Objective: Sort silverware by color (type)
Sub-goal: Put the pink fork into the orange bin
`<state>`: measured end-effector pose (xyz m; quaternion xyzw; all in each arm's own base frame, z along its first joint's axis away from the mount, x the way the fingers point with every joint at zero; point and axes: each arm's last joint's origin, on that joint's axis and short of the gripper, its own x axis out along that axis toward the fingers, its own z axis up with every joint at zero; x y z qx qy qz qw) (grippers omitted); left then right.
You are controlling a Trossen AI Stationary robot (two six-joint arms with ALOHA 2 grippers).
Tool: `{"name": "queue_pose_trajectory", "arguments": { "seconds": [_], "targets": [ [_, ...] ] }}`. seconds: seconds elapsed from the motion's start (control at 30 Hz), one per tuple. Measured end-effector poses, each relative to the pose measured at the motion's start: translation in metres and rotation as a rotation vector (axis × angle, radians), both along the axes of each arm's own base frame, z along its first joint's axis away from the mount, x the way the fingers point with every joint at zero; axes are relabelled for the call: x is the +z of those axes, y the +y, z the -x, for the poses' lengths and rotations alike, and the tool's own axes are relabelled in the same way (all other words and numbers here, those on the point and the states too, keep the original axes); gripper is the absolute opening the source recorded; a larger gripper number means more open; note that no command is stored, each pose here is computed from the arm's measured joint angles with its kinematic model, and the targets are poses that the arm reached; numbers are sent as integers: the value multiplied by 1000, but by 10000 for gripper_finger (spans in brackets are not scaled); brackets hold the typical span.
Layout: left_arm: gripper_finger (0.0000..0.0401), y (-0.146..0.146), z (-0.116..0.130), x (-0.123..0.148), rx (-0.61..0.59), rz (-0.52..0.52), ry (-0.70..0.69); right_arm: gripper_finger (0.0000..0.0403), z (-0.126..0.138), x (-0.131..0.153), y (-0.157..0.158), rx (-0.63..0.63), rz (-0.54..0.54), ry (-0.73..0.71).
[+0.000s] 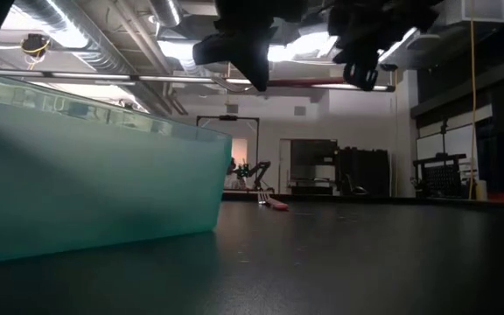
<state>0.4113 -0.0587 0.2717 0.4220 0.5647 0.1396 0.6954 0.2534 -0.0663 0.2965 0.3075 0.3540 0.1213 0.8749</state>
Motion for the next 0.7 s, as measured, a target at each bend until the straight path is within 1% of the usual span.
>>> {"name": "queue_pose_trajectory", "arguments": {
  "seconds": [0.1, 0.27, 0.43, 0.53, 0.7],
  "targets": [
    [22, 0, -2, 1, 3, 5, -25, 76, -13, -10, 2, 44, -27, 2],
    [22, 2, -4, 1, 7, 8, -42, 76, -31, -19, 11, 93, -24, -31],
    [22, 2, -5, 1, 9, 11, -56, 76, -42, -22, 17, 57, 14, -46],
    [22, 0, -5, 2, 4, 13, -63, 76, -44, -21, 17, 22, 50, -56],
    [22, -1, -5, 1, -5, 34, -60, 76, -46, -17, 15, 13, 63, -98]
  ]
}}
